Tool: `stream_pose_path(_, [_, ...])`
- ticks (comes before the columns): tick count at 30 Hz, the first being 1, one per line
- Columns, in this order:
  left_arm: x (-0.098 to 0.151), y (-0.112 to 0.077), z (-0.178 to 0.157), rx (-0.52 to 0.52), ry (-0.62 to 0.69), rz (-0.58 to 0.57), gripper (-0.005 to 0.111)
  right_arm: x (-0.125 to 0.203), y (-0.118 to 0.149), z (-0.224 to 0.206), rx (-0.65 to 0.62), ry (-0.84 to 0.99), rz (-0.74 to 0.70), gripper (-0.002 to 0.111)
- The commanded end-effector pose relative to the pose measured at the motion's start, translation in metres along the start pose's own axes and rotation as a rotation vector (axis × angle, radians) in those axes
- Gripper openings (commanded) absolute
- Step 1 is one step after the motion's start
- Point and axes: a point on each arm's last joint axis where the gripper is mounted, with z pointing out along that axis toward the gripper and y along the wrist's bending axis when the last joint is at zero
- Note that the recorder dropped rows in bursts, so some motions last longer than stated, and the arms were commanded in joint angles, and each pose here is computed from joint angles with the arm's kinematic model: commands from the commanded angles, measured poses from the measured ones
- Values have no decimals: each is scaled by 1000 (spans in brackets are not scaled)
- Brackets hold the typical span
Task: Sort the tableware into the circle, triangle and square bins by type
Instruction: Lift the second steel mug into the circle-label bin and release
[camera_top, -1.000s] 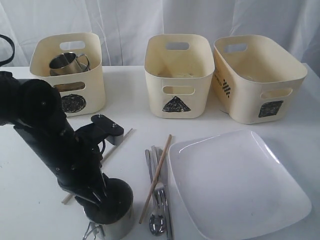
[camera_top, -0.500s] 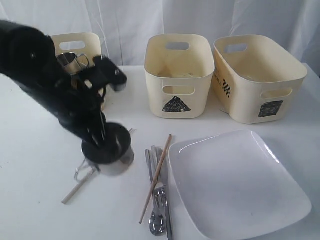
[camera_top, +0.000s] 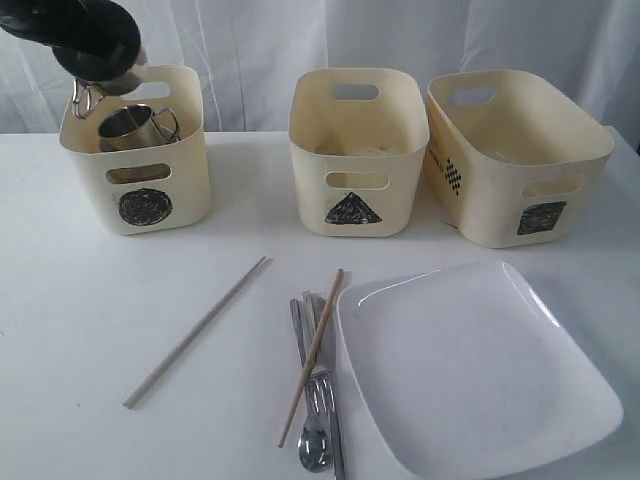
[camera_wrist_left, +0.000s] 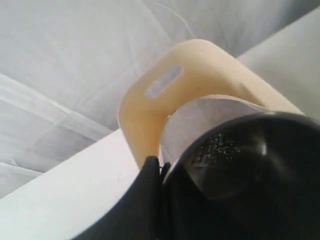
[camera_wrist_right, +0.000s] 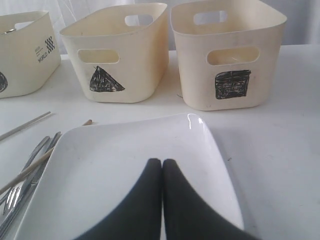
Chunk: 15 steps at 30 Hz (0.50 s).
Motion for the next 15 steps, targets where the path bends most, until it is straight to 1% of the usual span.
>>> stream_pose_path(1, [7, 20, 39, -43, -20, -59, 0, 1, 0, 0, -2, -12, 1, 0])
stream_pose_path(4, [18, 25, 68, -51, -20, -75, 0, 1, 0, 0, -2, -12, 1, 0])
stream_pose_path(7, [26, 25, 91, -49, -47, -79, 0, 1, 0, 0, -2, -12, 1, 0])
stream_pose_path(12, [35, 17, 122, -34, -18, -68, 0, 1, 0, 0, -2, -12, 1, 0])
stream_pose_path(15, [35, 15, 133, -31, -26, -67, 0, 1, 0, 0, -2, -12, 1, 0])
